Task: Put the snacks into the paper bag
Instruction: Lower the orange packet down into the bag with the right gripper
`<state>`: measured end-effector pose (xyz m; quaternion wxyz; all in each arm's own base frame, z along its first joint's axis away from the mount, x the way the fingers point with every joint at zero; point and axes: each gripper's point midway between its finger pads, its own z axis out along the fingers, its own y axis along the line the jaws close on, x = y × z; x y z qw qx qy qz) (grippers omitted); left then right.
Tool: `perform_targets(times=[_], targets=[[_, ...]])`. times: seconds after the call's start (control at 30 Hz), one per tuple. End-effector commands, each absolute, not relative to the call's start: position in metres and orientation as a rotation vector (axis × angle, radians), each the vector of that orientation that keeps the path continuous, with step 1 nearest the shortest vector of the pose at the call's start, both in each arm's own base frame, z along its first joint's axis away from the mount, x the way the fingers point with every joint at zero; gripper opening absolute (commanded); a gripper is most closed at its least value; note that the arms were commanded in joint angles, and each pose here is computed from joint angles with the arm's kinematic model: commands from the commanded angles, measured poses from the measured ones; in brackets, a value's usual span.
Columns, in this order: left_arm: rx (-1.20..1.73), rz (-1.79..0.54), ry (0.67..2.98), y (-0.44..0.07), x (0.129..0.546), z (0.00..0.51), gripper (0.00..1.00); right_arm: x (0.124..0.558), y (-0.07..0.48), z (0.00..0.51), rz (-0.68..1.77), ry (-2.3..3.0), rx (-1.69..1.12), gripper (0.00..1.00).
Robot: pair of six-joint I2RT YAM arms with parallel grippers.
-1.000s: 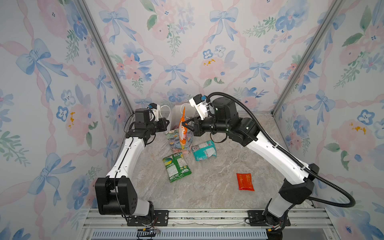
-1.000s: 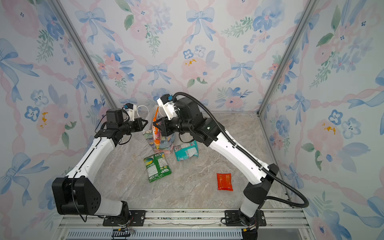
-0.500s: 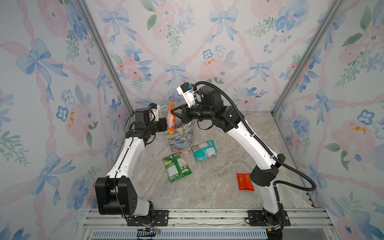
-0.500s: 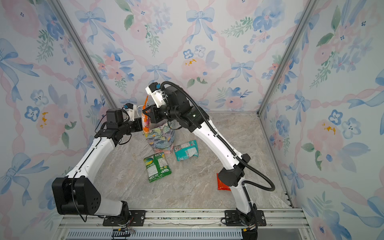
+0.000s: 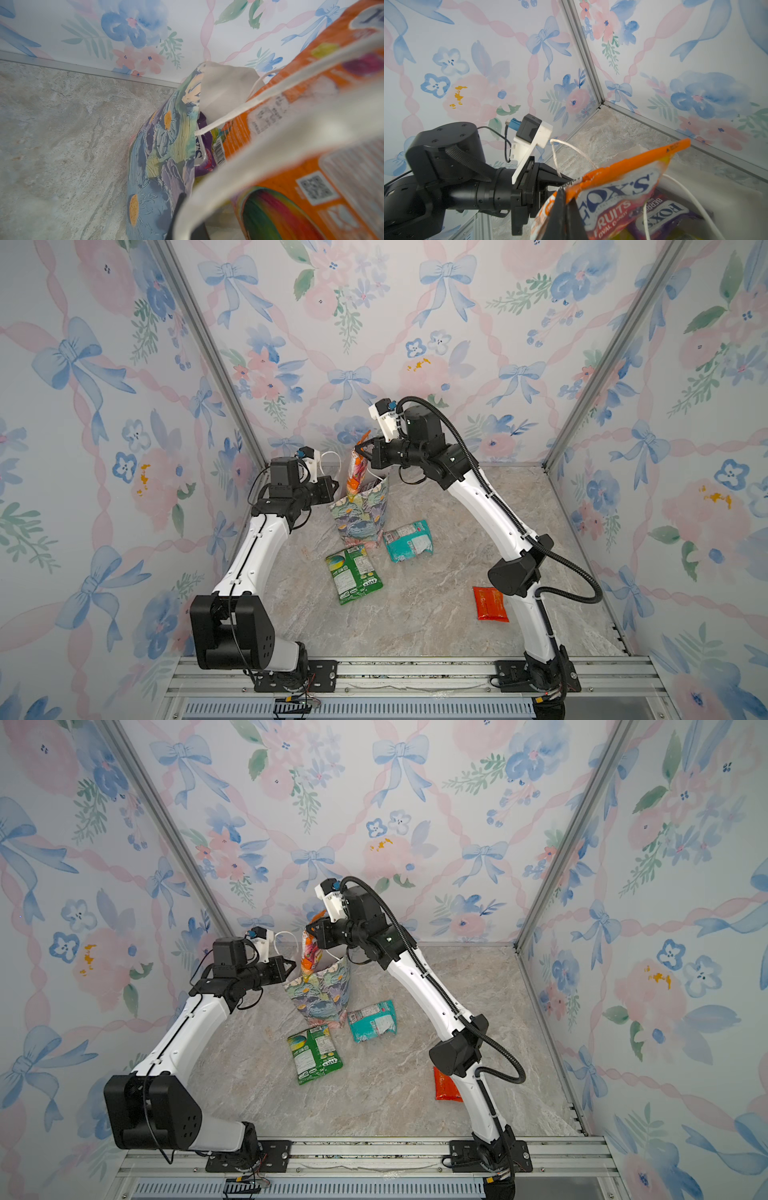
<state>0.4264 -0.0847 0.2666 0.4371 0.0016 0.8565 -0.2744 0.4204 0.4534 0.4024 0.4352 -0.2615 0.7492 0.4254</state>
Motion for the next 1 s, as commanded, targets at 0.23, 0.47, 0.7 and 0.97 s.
perform_targets(times=[0.23,0.47,0.7,0.97], targets=[[0.042,-0.695,2.102,-0.087,0.427,0.273,0.0,0.447,0.45,0.438,1.082,1.691,-0.59,0.0],[0.043,-0.696,2.104,-0.087,0.427,0.272,0.0,0.464,0.435,0.447,1.079,1.665,-0.536,0.0],[0.043,-0.695,2.102,-0.087,0.427,0.273,0.0,0.462,0.439,0.429,1.079,1.718,-0.57,0.0],[0.044,-0.695,2.102,-0.087,0.427,0.273,0.0,0.441,0.467,0.383,1.034,1.821,-0.688,0.0]])
